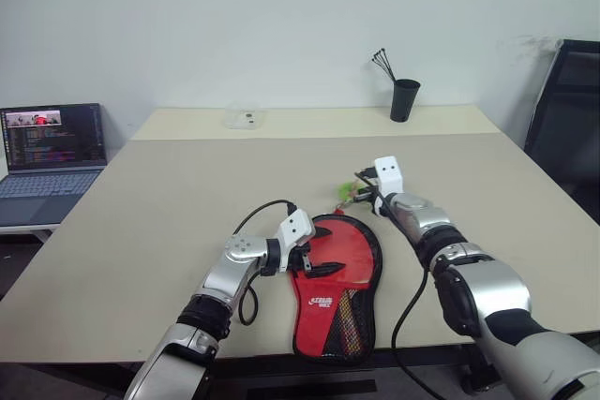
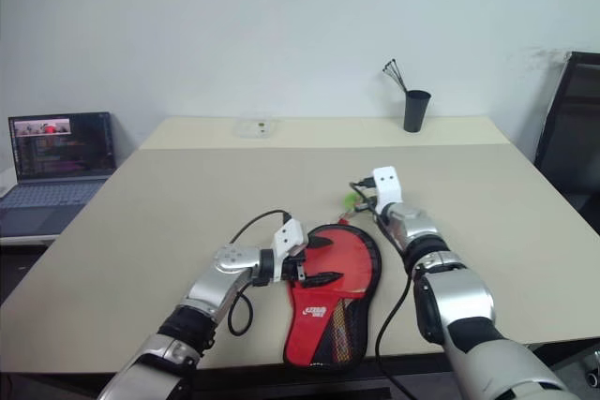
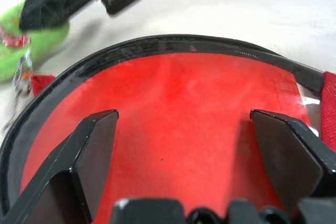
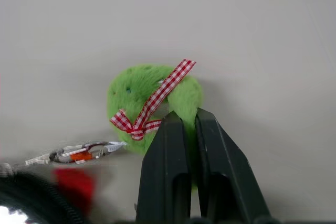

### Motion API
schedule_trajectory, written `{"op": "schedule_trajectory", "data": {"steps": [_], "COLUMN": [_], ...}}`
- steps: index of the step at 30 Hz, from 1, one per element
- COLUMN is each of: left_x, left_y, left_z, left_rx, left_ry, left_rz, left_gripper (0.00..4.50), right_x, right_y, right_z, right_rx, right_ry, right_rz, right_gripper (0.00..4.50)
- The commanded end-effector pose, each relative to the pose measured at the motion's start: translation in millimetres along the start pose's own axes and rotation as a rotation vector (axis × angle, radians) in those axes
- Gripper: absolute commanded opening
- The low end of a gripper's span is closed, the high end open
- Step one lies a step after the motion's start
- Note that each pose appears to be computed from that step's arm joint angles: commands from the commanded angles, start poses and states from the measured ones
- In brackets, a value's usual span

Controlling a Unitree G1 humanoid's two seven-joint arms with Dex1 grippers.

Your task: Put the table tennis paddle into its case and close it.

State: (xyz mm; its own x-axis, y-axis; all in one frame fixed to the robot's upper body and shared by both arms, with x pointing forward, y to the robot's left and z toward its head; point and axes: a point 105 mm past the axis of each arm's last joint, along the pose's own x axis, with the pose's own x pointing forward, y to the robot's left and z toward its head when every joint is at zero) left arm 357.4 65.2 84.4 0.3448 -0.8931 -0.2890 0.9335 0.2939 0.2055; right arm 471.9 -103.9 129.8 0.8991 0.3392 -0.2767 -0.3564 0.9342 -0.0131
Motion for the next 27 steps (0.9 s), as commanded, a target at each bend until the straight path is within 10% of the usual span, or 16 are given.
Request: {"op": "schedule_trajectory", "data": {"steps": [1, 11, 27], "left_x": [3.2, 8.5, 21.6], "left_y": [-13.2, -10.7, -3.3], "left_z": [-31.5, -34.1, -26.3], "left_rx": [-0.036, -0.033, -0.004], "left_ry": [0.117, 0.131, 0.113], "left_rz": [-0.048, -0.054, -0.043], "left_gripper": [4.39, 4.39, 4.39], "right_x": [-13.8, -73.6, -186.2], "right_y": [-36.1, -71.6, 2.8], "right_z": [10.4, -9.8, -71.1], "right_rx": [-0.040, -0.159, -0.120], "right_ry": [-0.050, -0.030, 0.282], "right_rz": [-0.092, -0.154, 0.276], "right_gripper": [0.01, 0.01, 0.01]}}
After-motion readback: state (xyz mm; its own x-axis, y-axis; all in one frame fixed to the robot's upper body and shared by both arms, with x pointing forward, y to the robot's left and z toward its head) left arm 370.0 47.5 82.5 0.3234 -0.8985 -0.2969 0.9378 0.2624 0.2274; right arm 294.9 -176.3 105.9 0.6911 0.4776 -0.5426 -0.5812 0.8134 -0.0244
